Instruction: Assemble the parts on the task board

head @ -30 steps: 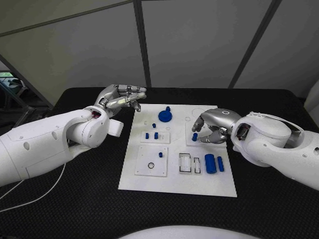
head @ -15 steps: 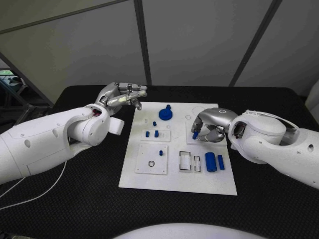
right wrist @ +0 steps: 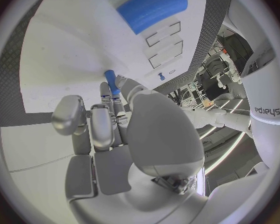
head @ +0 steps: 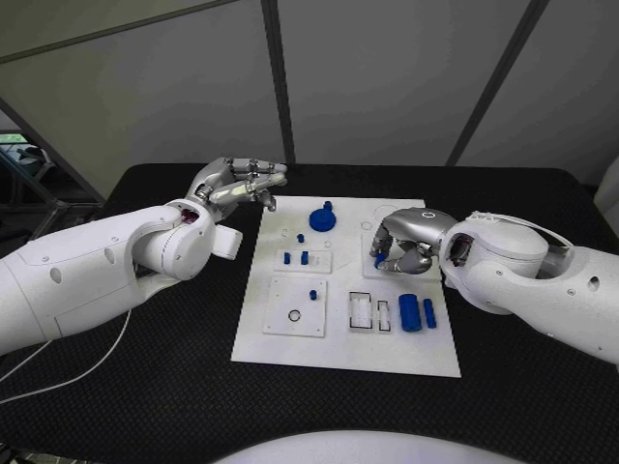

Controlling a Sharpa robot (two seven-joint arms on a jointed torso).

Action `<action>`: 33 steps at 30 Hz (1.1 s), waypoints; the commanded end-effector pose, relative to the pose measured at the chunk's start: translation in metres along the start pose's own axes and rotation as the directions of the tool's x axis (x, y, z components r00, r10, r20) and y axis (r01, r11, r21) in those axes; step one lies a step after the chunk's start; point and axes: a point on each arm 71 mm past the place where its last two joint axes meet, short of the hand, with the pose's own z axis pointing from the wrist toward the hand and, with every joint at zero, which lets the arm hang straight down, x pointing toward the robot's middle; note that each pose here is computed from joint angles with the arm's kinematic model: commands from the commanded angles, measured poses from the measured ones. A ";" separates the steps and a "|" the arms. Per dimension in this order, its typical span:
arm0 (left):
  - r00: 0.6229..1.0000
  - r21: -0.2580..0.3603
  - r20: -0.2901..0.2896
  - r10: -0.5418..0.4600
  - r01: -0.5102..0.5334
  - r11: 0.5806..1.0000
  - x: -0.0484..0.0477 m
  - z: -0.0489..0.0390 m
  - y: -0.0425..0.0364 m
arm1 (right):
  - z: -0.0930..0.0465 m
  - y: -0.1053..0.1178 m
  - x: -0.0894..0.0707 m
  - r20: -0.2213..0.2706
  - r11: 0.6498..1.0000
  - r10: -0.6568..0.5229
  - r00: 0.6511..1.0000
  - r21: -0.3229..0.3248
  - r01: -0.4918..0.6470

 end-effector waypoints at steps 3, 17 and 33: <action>1.000 0.001 -0.013 -0.006 0.006 1.000 0.0016 0.0005 -0.0009 | 0.001 0.000 0.000 0.006 1.000 -0.013 1.000 0.008 0.013; 1.000 -0.004 -0.013 -0.006 0.006 1.000 0.0009 -0.0001 -0.0004 | -0.009 0.011 -0.013 0.144 0.999 0.022 0.989 -0.037 -0.017; 1.000 -0.004 -0.014 -0.007 0.007 1.000 0.0015 0.0007 0.0005 | -0.025 0.059 -0.028 0.220 0.972 0.141 0.965 -0.216 -0.093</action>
